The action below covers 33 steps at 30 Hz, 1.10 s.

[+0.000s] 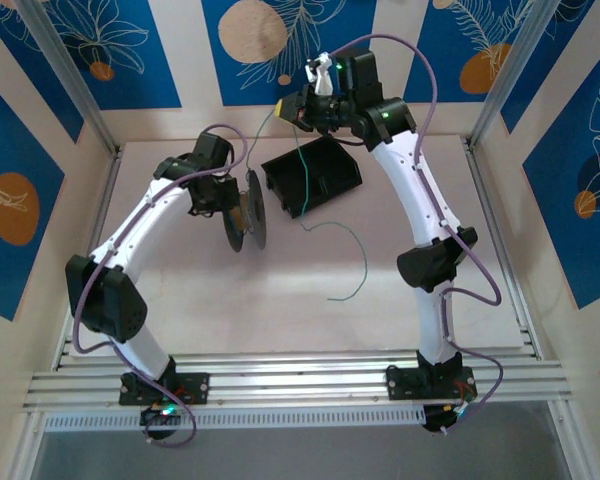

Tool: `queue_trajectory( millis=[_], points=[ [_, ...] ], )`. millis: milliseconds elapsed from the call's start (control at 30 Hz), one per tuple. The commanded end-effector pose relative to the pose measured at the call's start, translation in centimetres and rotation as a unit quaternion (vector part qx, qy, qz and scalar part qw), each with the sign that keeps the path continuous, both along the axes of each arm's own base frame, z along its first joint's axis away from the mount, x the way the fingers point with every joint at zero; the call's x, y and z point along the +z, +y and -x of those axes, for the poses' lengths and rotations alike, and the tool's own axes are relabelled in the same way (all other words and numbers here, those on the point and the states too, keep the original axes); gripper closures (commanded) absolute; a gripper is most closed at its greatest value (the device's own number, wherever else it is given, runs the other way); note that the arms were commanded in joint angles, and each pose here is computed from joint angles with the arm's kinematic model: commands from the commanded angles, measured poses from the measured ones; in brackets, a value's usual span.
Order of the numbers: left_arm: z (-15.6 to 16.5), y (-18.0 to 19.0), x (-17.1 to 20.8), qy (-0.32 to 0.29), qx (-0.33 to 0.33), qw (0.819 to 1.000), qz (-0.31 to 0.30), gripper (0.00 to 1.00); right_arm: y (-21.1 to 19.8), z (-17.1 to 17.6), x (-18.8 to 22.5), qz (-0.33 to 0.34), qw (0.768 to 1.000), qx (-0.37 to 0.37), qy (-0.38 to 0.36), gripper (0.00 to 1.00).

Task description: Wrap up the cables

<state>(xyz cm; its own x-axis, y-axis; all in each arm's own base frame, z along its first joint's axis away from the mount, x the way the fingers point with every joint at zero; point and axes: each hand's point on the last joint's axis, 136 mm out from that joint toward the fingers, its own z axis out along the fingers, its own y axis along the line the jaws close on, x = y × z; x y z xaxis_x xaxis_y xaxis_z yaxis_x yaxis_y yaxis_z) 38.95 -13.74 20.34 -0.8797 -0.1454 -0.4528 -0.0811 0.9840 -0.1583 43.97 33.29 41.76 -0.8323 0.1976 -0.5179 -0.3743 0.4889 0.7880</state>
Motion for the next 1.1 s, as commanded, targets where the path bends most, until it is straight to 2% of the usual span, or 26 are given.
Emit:
queue_trajectory(
  millis=[0, 267, 500, 867, 1067],
  points=[
    [-0.6, 1.6, -0.8, 0.019, 0.054, 0.998, -0.003, 1.0, 0.1, 4.0, 6.6, -0.056, 0.996, 0.039, -0.061, 1.0],
    [-2.2, 2.9, -0.2, 0.01, 0.11, 0.994, 0.024, 1.0, 1.7, 7.9, 4.9, -0.042, 0.995, 0.088, -0.038, 1.0],
    [-3.2, 6.0, 0.4, -0.007, 0.175, 0.982, 0.064, 1.0, 0.1, 10.9, 4.2, -0.033, 0.993, 0.101, -0.055, 1.0],
    [-5.0, 10.6, 0.5, -0.017, 0.252, 0.967, 0.037, 1.0, 1.2, 17.0, 6.3, -0.076, 0.972, 0.204, -0.086, 1.0],
    [-5.6, 11.1, -0.4, -0.01, 0.277, 0.959, 0.06, 1.0, 2.1, 20.9, 5.8, -0.076, 0.956, 0.266, -0.098, 1.0]
  ],
)
